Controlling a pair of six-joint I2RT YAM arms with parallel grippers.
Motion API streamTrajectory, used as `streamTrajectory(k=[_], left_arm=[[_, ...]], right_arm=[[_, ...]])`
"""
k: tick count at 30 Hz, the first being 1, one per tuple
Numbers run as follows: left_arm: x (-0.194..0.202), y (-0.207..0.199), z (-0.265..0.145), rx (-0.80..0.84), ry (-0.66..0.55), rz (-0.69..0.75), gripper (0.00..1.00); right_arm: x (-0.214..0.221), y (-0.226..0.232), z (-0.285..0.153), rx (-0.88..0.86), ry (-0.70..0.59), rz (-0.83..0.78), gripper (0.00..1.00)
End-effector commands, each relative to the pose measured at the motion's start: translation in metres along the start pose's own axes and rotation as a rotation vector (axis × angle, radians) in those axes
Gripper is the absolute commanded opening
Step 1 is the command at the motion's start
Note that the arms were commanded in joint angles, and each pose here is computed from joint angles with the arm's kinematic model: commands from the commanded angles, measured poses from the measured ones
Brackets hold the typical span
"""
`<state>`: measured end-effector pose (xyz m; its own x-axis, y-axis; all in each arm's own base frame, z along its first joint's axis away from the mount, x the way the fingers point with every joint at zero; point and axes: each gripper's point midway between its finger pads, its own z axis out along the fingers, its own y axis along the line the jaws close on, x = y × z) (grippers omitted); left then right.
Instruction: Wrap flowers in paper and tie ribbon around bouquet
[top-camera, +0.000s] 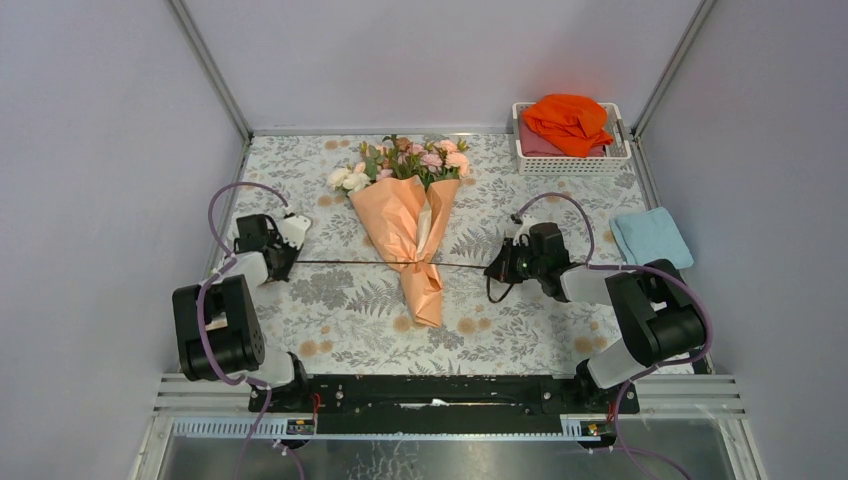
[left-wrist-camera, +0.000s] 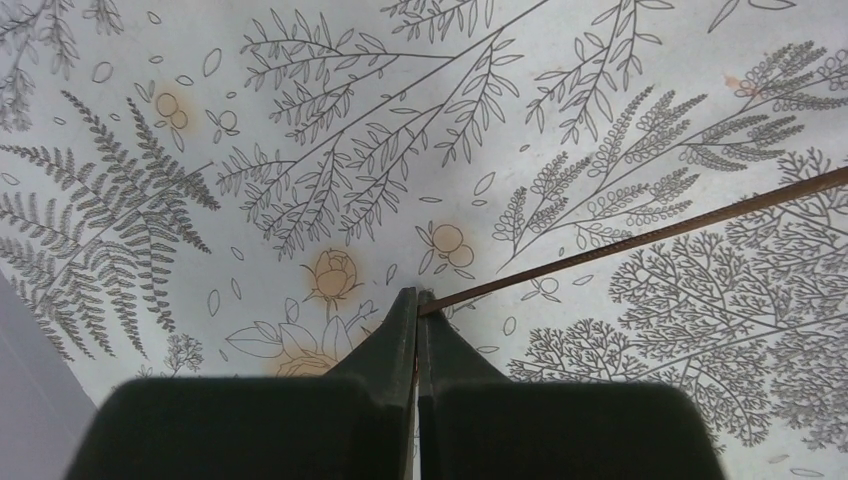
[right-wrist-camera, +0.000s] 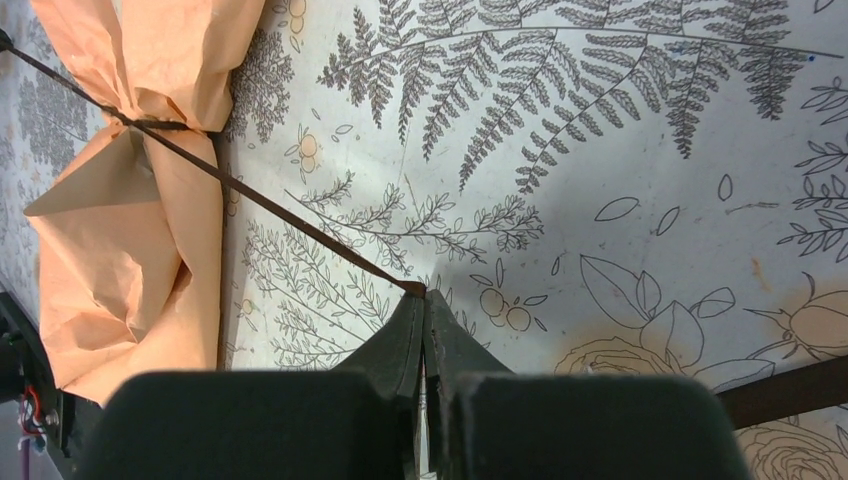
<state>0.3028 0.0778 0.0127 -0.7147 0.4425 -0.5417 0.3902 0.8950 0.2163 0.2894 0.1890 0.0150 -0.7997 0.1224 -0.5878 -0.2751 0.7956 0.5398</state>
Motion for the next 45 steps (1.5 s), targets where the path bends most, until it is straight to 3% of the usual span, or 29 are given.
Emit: streamTrajectory(k=[1, 5, 9, 12, 16, 19, 21, 27, 32, 35, 37, 40, 45], left_arm=[[0.018, 0.024, -0.011, -0.074, 0.102, -0.050, 0.00], [-0.053, -0.011, -0.042, 0.129, -0.070, -0.060, 0.00], [-0.127, -0.070, -0.088, 0.325, -0.200, 0.022, 0.00], [-0.159, -0.114, -0.120, 0.438, -0.257, 0.094, 0.00], [-0.185, -0.147, -0.162, 0.548, -0.334, 0.131, 0.00], [-0.202, -0.159, -0.194, 0.607, -0.388, 0.132, 0.00], [-0.209, -0.162, -0.212, 0.628, -0.418, 0.131, 0.00], [-0.214, -0.158, -0.246, 0.609, -0.434, 0.092, 0.00], [-0.213, -0.152, -0.260, 0.571, -0.419, 0.052, 0.00], [-0.206, -0.154, -0.260, 0.573, -0.403, 0.042, 0.00], [-0.201, -0.153, -0.258, 0.564, -0.392, 0.037, 0.00], [-0.197, -0.152, -0.256, 0.550, -0.380, 0.036, 0.00], [-0.187, -0.145, -0.244, 0.497, -0.347, 0.040, 0.00]], right_arm=[[-0.009, -0.024, -0.010, 0.099, -0.005, -0.042, 0.00], [0.001, 0.019, -0.009, -0.027, 0.095, -0.203, 0.04], [0.002, 0.045, -0.015, -0.125, 0.135, -0.235, 0.31], [-0.015, 0.059, -0.025, -0.150, 0.103, -0.282, 0.48], [-0.060, 0.103, -0.048, -0.257, -0.055, -0.520, 0.57], [-0.079, 0.165, -0.061, -0.442, -0.200, -0.815, 0.62], [-0.088, 0.206, -0.062, -0.571, -0.277, -0.912, 0.67], [-0.090, 0.267, -0.004, -0.775, -0.238, -0.991, 0.87], [-0.067, 0.282, 0.035, -0.888, -0.172, -1.039, 0.86], [-0.062, 0.278, 0.051, -0.889, -0.144, -1.019, 0.78], [-0.059, 0.274, 0.057, -0.878, -0.140, -1.002, 0.64], [-0.060, 0.266, 0.067, -0.824, -0.145, -0.959, 0.30], [-0.057, 0.260, 0.068, -0.794, -0.158, -0.906, 0.07]])
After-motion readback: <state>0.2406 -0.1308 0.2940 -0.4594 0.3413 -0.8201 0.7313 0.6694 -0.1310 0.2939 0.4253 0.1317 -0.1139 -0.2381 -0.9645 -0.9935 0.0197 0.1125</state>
